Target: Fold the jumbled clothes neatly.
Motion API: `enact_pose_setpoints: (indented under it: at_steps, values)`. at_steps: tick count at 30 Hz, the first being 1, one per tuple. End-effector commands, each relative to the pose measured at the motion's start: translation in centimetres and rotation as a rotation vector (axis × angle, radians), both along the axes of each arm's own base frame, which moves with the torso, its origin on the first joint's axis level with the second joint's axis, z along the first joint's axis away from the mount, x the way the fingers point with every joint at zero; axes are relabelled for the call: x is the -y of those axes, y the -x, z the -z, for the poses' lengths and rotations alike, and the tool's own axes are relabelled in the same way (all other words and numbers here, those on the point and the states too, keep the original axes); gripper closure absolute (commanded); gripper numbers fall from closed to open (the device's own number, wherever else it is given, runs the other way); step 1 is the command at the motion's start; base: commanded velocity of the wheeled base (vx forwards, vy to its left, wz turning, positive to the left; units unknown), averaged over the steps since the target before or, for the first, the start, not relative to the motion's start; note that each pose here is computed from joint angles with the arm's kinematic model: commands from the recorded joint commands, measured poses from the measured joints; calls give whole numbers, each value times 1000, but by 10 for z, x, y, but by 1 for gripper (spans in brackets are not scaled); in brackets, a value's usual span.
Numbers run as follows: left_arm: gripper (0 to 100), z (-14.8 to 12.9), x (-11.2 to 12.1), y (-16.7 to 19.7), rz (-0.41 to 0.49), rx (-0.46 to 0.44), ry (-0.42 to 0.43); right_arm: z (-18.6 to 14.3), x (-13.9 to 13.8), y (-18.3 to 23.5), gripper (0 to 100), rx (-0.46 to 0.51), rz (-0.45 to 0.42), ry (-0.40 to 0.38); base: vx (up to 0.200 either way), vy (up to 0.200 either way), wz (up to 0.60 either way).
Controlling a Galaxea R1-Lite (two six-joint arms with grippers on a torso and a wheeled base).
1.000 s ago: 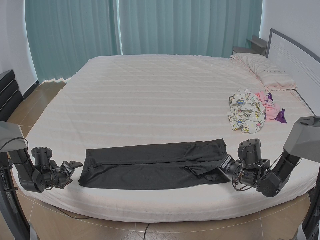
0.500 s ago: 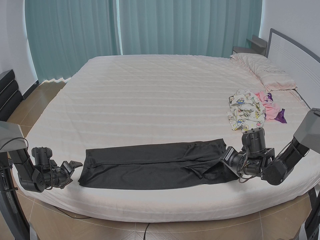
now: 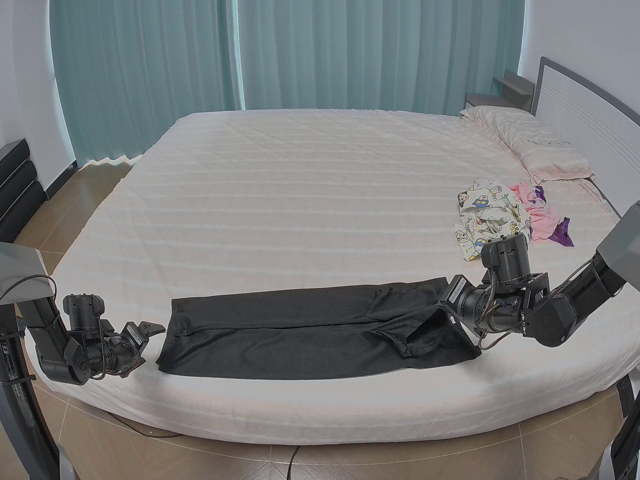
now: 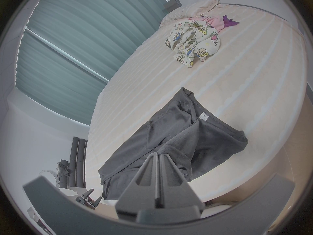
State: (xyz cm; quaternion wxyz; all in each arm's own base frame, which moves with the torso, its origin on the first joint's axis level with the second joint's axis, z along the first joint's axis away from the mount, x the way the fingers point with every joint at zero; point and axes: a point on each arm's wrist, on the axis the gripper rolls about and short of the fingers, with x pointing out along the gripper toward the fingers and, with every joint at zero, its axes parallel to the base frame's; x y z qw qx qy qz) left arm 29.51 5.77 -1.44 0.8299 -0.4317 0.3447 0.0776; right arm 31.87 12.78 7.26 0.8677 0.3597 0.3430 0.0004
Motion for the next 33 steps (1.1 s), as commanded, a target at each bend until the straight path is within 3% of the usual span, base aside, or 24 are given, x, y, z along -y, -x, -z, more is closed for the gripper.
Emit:
enact_pose_setpoints:
  at_steps: [1,10,19,20,33]
  values:
    - [0,0,0,0,-1,-1,1,-7,0,-6,100,10,-2,-4,0,0,0]
    - [0,0,0,-1,-1,2,0,-13,9,5,100,-68,-34,-9,0,0,0]
    - [0,0,0,0,-1,0,0,9,10,8,100,-141,-75,49,0,0,0]
    - [0,0,0,0,-1,0,0,12,10,8,0,-146,-82,62,0,0,0]
    - [0,0,0,0,-1,0,0,33,22,1,0,-188,-70,107,0,0,0]
